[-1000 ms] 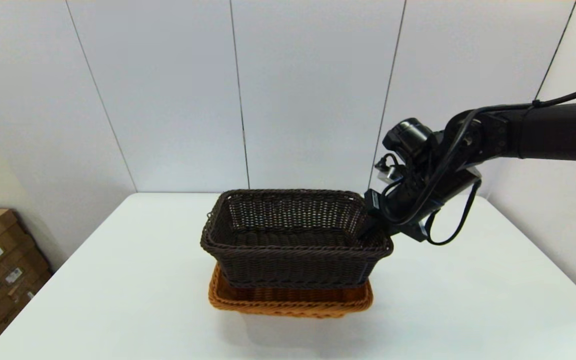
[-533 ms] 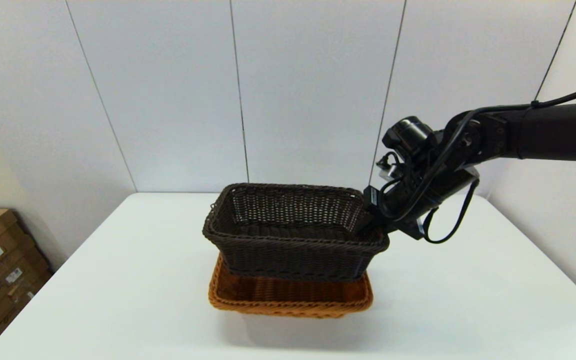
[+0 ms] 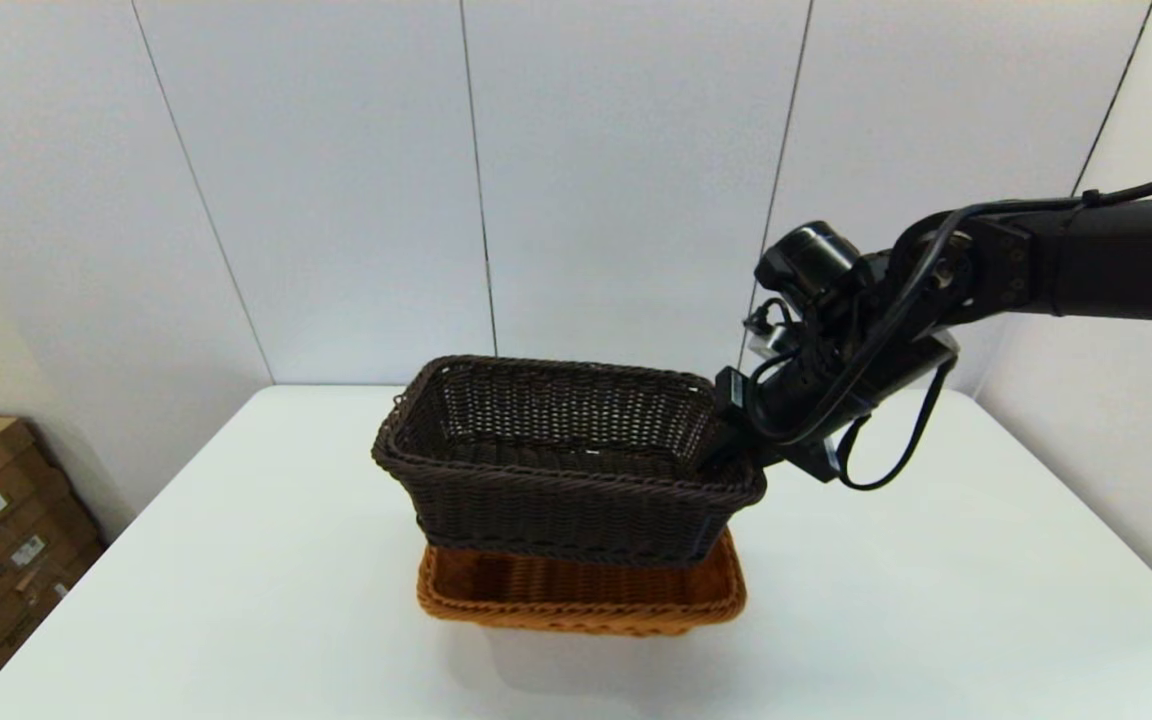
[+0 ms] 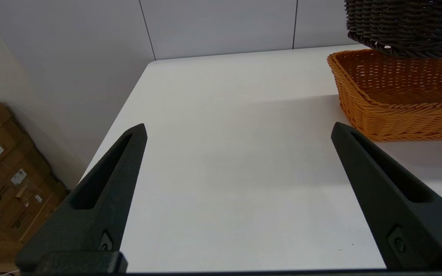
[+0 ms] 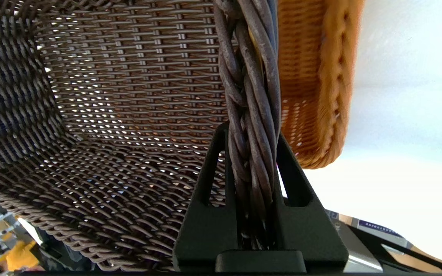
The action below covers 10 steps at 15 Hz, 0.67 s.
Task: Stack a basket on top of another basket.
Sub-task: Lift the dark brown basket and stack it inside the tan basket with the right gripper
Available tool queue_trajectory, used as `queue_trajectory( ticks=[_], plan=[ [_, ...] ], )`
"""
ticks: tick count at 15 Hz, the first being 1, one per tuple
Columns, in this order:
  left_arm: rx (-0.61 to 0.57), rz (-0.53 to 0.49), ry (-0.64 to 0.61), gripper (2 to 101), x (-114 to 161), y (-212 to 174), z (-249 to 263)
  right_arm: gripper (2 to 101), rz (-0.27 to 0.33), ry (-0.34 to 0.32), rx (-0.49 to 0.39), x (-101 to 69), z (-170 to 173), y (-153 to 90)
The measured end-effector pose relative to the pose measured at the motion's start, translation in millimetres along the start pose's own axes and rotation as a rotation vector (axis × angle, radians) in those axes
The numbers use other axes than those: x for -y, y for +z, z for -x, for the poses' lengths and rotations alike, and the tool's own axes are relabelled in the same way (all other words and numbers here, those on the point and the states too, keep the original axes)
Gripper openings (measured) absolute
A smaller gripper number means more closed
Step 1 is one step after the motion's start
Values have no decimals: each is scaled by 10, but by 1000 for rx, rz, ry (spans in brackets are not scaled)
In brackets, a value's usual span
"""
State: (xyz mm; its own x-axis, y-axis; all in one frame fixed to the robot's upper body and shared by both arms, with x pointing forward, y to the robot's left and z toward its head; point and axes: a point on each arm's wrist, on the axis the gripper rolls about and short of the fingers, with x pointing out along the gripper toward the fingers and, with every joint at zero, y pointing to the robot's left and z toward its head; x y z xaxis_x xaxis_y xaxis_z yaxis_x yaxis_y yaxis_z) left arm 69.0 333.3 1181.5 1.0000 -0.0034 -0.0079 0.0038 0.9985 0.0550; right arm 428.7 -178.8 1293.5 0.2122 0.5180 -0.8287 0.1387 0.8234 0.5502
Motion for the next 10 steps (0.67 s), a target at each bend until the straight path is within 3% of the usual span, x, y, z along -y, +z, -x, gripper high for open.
queue_trajectory(
  ticks=[10],
  plan=[
    [0,0,0,978,0,0,0,148,-1,-8,-16,94,-154,-52]
  ],
)
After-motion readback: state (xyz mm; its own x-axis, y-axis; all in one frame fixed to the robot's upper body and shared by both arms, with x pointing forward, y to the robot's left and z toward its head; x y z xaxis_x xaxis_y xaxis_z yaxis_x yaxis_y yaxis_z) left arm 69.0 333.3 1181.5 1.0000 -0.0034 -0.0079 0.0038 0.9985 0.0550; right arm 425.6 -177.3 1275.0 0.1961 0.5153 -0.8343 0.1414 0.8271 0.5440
